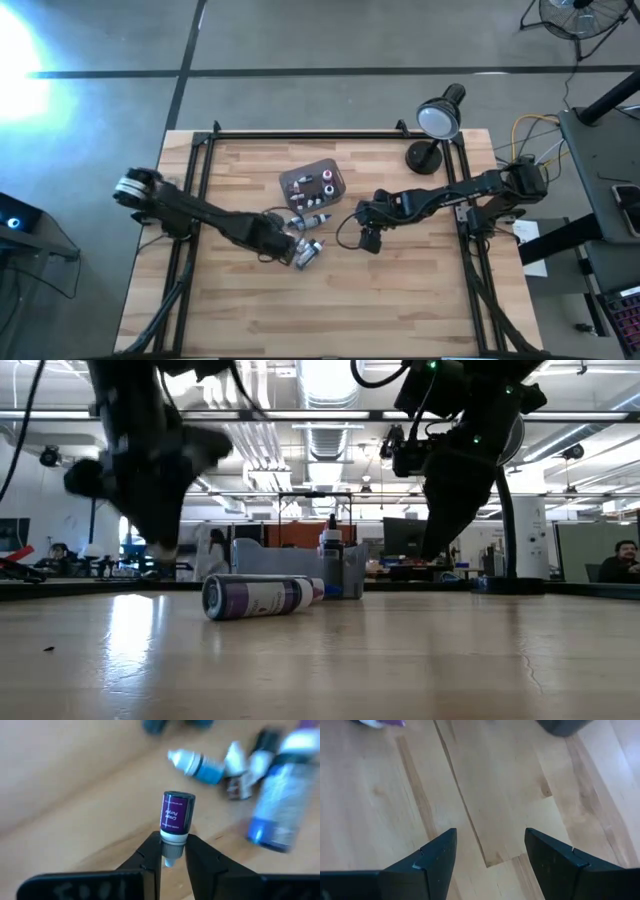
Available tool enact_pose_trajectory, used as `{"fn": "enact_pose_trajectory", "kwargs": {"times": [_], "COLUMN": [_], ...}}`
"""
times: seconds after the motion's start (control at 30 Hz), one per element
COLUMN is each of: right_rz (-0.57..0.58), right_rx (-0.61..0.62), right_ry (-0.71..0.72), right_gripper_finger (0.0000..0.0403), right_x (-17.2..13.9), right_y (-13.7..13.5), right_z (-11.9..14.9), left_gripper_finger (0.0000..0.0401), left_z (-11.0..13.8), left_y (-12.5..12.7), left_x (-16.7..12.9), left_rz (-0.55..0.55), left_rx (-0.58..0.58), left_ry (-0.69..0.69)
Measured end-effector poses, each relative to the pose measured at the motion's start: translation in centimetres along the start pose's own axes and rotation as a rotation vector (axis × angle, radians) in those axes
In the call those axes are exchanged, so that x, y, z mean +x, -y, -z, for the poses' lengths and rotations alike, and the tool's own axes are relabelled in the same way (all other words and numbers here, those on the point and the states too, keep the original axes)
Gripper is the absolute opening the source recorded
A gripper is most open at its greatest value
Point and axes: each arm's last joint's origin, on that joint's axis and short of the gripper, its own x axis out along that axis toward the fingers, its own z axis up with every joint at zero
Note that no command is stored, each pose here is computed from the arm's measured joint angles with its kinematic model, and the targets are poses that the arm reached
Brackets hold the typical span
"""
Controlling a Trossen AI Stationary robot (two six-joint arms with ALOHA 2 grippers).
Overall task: Pick & Place food coloring
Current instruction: Put the small purple food coloring bottle into the gray bin
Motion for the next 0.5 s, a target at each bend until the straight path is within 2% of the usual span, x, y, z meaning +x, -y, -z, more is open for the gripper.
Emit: {"fn": "enact_pose_trajectory", "kwargs": {"times": [0.1,0.2,0.33,0.43,0.5], "right_rz": [0.004,0.032,0.050,0.052,0.052], "right_rx": [0.006,0.015,0.031,0.038,0.039], "right_ry": [0.024,0.061,0.088,0.090,0.090], "right_gripper_finger": [0.0223,0.0220,0.0219,0.0219,0.0219], "right_x": [-0.5,-1.1,-1.5,-1.5,-1.5], "right_y": [0.1,0.2,0.4,0.4,0.5], "right_z": [-0.1,-0.3,-0.5,-0.5,-0.5], "left_gripper_finger": [0.0045,0.0045,0.0045,0.0047,0.0054], "left_z": [-1.3,-4.1,-9.5,-13.4,-14.9], "left_y": [-0.9,-2.1,-3.5,-4.0,-4.3], "left_x": [-3.2,-5.2,-4.9,-3.6,-2.7], "left_rz": [0.086,0.113,0.127,0.192,0.214], "left_rx": [-0.050,-0.120,-0.172,-0.095,-0.067], "left_ry": [0.167,0.364,0.488,0.499,0.457]}}
